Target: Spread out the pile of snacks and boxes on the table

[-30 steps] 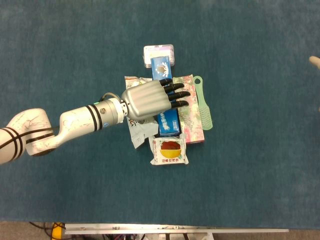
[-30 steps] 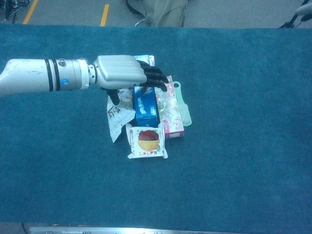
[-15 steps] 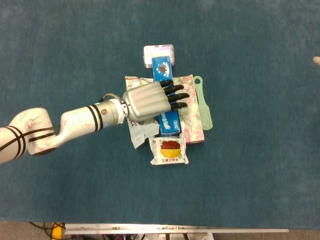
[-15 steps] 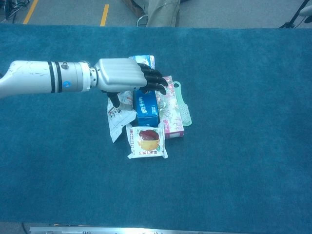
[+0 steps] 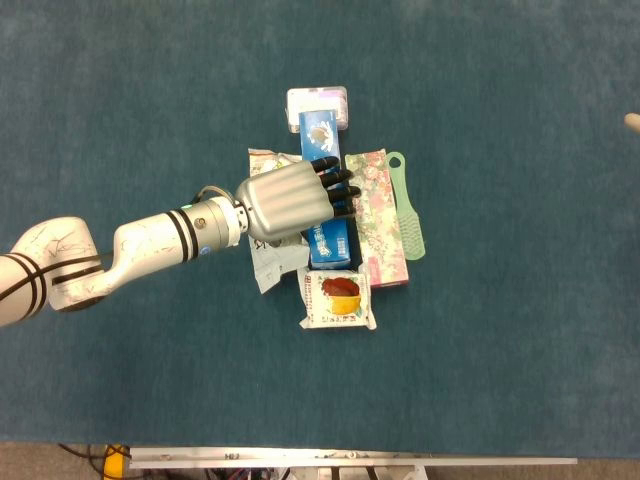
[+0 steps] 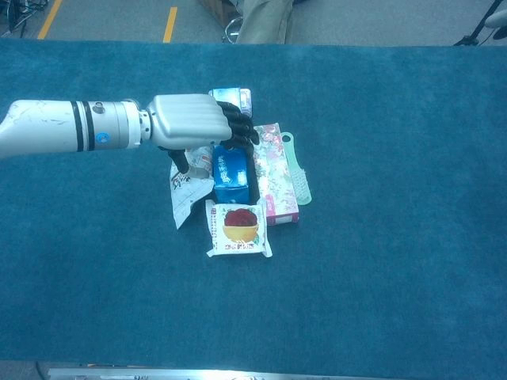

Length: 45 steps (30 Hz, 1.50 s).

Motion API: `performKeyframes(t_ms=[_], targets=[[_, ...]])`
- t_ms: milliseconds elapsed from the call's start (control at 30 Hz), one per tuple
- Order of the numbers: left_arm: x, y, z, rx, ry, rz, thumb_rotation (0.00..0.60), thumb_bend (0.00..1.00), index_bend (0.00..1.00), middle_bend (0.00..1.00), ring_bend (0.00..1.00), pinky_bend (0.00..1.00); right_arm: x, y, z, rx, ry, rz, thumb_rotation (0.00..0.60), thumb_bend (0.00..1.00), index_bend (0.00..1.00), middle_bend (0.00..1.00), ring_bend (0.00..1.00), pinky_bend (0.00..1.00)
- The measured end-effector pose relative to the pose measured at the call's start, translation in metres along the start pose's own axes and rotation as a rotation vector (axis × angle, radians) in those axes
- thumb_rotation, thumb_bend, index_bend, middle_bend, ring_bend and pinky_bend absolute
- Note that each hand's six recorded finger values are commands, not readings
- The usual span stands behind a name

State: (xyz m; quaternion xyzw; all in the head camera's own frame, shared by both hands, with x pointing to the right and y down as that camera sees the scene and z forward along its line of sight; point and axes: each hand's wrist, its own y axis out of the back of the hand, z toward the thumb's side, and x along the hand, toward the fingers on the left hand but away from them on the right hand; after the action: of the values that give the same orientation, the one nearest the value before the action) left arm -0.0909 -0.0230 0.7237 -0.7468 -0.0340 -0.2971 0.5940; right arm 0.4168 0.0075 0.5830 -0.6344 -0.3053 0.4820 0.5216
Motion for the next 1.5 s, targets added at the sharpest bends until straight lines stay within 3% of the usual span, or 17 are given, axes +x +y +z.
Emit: performKeyframes(t_ms=[267,500,767,1200,1500], targets=[[-0.005,0.001,-0.004,-0.002,0.004,0.022,0.6,0.35,0.38,0.29,0.31,0.36,-0.001,0.0,0.001,-0.002,-0.002,0.006,0.6,0.0,0.15,0.24,0.18,0.36],[-0.013,0.005,-0.01,-0.001,0.017,0.045,0.6,0.36,0.4,0.34,0.35,0.43,-0.002,0.001,0.002,-0.006,-0.004,0.007,0.6,0.0,0.15,0.24,0.18,0.36],[-0.028,0.014,-0.014,-0.014,0.04,0.071,0.6,0.36,0.41,0.35,0.36,0.44,-0.002,0.004,0.003,-0.013,-0.002,0.0,0.6,0.0,0.15,0.24,0.18,0.36],[-0.045,0.046,-0.029,-0.02,0.116,0.168,0.6,0.36,0.41,0.35,0.36,0.44,0.0,0.007,0.005,-0.018,-0.002,-0.01,0.6,0.0,0.15,0.24,0.18,0.36],[-0.069,0.049,-0.053,-0.005,0.21,0.182,0.6,0.36,0.41,0.35,0.36,0.44,-0.002,0.006,0.008,-0.017,0.008,-0.009,0.6,0.0,0.15,0.24,0.18,0.36]])
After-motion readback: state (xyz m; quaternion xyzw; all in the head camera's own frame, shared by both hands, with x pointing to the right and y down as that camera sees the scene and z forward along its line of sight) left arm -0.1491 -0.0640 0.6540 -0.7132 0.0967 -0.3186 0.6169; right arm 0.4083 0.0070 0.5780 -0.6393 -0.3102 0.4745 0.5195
